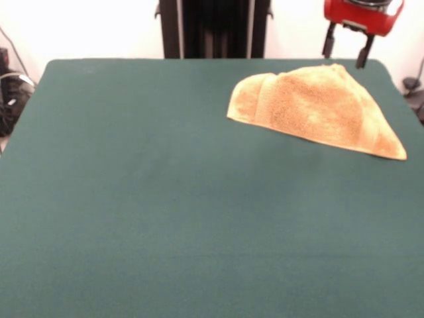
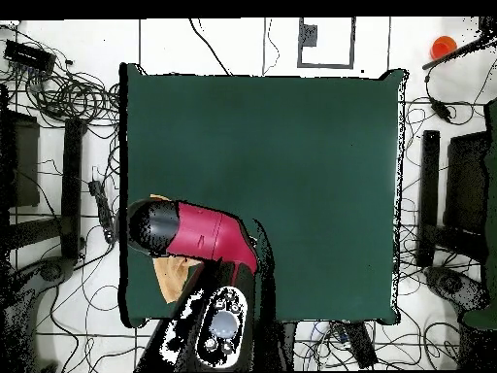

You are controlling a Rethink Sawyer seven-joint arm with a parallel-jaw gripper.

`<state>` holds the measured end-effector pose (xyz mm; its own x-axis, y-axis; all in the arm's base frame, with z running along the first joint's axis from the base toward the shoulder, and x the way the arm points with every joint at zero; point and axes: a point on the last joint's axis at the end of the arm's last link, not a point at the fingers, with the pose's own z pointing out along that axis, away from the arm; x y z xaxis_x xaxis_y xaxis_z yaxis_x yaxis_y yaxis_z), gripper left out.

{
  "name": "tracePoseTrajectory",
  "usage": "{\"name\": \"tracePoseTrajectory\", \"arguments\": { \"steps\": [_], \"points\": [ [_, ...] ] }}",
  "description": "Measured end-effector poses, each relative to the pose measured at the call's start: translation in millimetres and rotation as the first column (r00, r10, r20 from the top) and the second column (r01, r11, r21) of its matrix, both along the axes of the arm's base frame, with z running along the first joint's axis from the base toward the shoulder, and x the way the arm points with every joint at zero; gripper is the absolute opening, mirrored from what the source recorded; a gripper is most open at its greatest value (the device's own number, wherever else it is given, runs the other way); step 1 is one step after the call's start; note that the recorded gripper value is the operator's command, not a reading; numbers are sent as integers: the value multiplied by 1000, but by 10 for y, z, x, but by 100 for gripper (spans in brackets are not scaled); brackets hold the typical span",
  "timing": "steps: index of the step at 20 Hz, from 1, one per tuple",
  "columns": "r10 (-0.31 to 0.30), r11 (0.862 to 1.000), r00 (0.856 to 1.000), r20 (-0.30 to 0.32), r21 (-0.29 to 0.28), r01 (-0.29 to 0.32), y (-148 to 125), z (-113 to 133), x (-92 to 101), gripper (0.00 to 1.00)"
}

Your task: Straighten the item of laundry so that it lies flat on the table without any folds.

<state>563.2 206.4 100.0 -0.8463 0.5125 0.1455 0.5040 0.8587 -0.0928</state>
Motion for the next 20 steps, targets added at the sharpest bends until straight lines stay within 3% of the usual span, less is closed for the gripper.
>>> {"name": "tracePoseTrajectory", "arguments": {
  "steps": [12,20],
  "points": [
    [78,996,992,100,-40,-74,-172,-148,104,100],
    [93,995,990,107,-29,-91,-228,-215,130,100]
  ]
}}
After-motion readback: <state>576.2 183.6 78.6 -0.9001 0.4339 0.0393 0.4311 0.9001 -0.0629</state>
